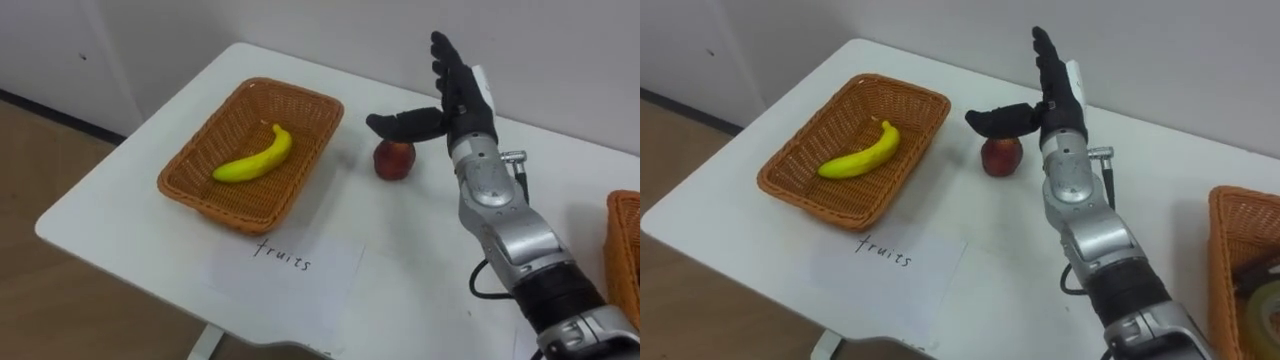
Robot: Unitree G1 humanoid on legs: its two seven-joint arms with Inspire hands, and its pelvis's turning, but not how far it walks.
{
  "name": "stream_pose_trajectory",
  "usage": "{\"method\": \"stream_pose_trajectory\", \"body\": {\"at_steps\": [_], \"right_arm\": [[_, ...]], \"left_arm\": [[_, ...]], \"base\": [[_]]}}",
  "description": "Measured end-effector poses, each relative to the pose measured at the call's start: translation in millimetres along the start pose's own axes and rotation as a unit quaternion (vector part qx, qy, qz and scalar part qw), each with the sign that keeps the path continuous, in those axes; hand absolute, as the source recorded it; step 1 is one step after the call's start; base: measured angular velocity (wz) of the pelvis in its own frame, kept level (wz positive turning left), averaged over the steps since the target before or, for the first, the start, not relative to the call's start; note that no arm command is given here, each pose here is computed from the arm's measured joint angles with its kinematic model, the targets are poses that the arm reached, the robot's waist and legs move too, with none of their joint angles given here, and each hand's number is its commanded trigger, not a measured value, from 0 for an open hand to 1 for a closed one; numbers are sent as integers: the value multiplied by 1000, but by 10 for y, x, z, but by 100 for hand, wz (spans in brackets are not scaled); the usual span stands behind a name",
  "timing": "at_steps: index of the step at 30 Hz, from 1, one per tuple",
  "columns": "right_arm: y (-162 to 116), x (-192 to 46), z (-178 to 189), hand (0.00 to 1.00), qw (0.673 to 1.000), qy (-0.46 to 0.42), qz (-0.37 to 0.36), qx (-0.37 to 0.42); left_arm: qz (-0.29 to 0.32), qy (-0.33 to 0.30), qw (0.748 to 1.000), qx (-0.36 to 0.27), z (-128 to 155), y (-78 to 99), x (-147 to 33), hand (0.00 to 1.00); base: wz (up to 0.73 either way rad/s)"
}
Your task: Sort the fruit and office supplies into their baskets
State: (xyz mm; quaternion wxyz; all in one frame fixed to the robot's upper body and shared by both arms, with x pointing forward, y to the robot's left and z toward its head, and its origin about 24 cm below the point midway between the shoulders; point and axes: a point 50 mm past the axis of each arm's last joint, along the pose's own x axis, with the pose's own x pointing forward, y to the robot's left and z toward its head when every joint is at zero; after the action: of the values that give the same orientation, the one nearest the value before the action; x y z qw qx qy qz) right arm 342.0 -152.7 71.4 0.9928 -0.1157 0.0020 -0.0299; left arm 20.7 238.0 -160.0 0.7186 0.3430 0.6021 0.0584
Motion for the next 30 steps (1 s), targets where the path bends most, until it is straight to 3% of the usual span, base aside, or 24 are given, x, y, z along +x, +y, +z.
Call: {"method": "stream_pose_trajectory", "body": {"at_steps": [30], "right_arm": [[2, 49, -385, 0, 995, 96, -3, -10]], "left_arm": [[-31, -56, 998, 20, 321, -88, -8, 0]], "base": [[-1]]}}
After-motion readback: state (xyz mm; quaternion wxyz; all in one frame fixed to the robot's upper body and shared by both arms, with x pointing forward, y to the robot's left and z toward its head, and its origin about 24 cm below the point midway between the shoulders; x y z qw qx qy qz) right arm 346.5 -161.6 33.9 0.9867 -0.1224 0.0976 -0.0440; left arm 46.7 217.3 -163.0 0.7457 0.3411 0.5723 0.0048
